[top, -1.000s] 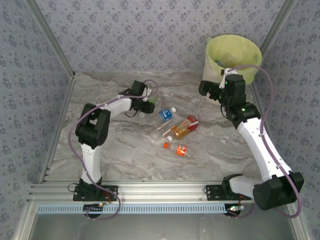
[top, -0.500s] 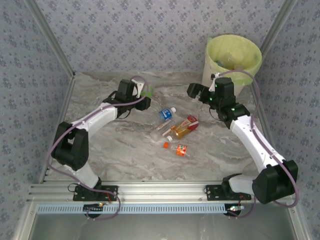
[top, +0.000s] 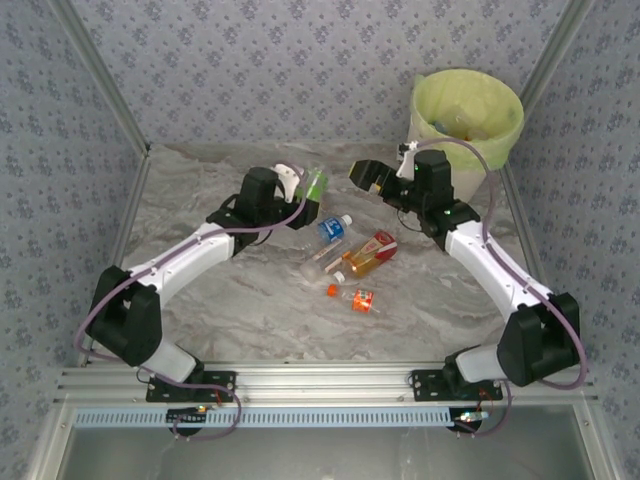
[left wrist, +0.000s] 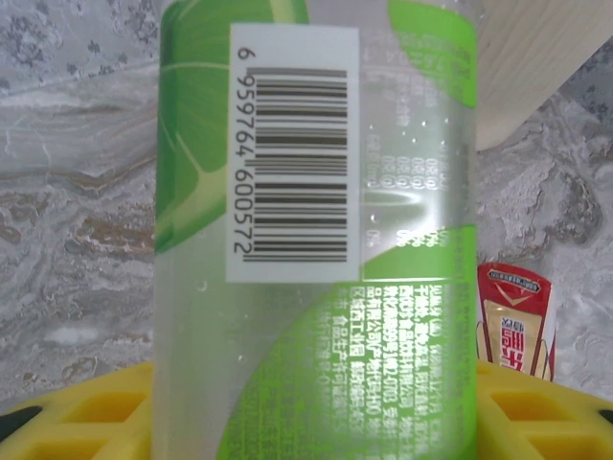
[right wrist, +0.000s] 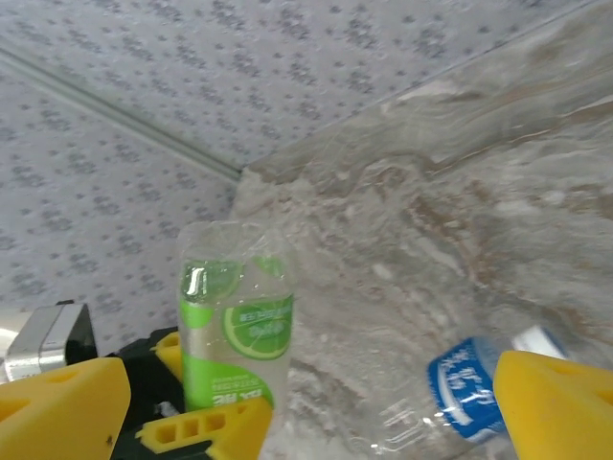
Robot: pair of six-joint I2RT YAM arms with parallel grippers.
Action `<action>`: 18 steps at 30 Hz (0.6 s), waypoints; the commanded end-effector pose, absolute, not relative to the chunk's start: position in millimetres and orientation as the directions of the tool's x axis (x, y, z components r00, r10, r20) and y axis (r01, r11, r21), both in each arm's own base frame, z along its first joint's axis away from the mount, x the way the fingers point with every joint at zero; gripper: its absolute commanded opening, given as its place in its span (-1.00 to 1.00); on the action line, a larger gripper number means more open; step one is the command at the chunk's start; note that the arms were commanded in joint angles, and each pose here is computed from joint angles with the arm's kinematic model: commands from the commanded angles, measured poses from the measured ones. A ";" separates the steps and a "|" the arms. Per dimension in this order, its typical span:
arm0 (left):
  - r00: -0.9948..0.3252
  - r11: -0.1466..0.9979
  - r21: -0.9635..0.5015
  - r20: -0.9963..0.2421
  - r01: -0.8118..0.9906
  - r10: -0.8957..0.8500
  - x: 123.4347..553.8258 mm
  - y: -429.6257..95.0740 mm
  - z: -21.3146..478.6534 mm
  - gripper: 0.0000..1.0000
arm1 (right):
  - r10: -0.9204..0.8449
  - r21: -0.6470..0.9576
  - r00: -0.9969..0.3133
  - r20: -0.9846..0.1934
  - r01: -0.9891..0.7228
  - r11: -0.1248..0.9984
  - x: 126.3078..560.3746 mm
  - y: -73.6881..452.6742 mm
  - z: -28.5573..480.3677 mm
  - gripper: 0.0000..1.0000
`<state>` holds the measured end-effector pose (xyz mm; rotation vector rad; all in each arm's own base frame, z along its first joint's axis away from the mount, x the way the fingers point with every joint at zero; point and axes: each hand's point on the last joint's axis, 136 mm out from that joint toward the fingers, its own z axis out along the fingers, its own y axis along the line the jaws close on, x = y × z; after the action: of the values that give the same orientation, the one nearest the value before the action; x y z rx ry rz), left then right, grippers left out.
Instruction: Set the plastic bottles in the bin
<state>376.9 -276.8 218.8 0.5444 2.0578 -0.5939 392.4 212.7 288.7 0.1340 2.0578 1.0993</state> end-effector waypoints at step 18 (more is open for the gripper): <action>-0.321 0.713 -0.123 -0.935 0.690 0.149 353.1 -295.4 266.7 -0.08 | 0.360 0.830 -0.781 -0.510 -0.338 0.444 415.1 294.9 301.4 0.89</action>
<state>358.7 -294.1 242.6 0.6391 1.9357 -0.6298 405.5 291.5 304.1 -0.0261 2.0352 1.3755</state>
